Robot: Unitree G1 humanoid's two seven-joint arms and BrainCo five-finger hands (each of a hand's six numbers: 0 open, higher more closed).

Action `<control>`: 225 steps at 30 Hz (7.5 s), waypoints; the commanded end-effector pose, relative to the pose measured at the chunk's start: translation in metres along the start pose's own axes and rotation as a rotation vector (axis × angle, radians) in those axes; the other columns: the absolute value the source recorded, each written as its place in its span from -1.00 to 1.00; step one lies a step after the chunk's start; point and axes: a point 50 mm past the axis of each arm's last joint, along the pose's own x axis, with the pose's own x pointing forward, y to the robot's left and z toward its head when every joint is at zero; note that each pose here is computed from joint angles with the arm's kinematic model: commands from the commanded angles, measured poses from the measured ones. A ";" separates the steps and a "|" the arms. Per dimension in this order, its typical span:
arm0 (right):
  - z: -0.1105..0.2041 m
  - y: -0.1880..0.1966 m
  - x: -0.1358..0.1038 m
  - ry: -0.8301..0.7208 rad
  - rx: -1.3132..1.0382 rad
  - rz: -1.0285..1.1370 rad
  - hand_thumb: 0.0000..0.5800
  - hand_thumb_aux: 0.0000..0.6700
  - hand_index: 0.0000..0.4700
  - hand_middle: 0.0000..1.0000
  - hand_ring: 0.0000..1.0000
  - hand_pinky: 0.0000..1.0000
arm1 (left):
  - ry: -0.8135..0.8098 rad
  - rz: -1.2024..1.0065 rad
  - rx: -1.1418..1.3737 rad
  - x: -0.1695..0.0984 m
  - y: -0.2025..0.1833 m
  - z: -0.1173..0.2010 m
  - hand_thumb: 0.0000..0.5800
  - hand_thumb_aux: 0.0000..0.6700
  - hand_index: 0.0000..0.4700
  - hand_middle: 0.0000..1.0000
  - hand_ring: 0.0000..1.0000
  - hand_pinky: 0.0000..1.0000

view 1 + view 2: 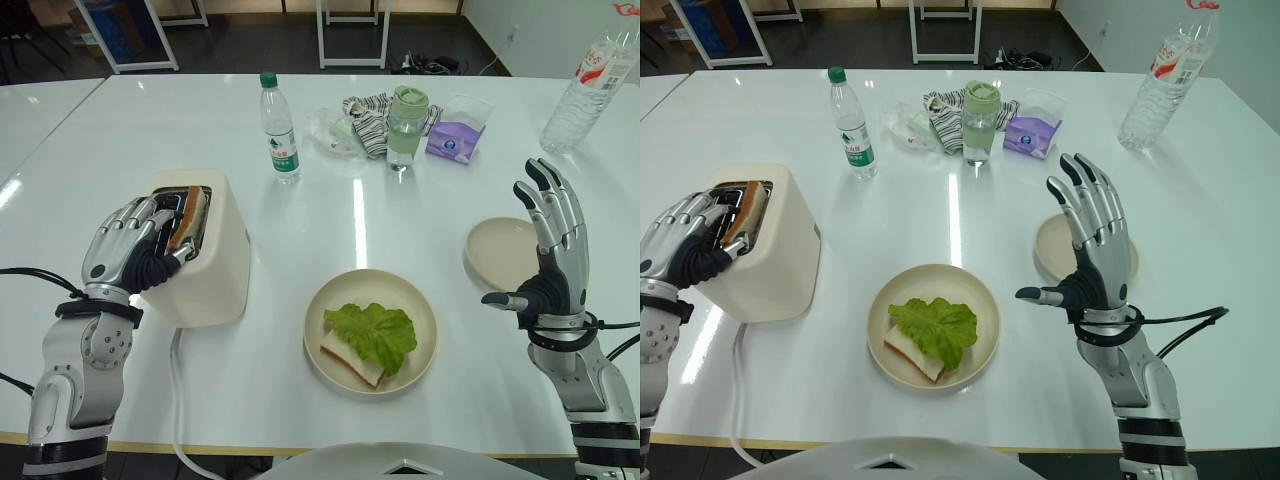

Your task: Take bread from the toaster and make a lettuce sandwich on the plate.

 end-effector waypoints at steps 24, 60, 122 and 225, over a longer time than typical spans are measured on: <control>-0.002 0.003 -0.002 -0.002 -0.005 0.022 -1.00 -1.00 -1.00 -1.00 -1.00 -1.00 | -0.034 0.171 -0.215 0.000 0.038 0.009 1.00 1.00 1.00 -1.00 -1.00 -1.00; -0.002 0.005 -0.006 0.005 -0.040 0.030 -1.00 -1.00 -1.00 -1.00 -1.00 -1.00 | -0.020 -0.064 0.008 -0.015 0.005 0.006 -1.00 -1.00 -1.00 -1.00 -1.00 -1.00; -0.006 0.008 -0.013 0.035 -0.045 0.040 -1.00 -1.00 -1.00 -1.00 -1.00 -1.00 | -0.165 0.454 -0.402 0.020 0.051 0.030 1.00 1.00 1.00 1.00 1.00 1.00; 0.001 0.057 -0.022 -0.322 0.143 0.866 -1.00 -1.00 -1.00 -1.00 -1.00 -1.00 | -1.115 0.404 0.159 -0.024 -0.091 0.168 1.00 1.00 1.00 1.00 1.00 1.00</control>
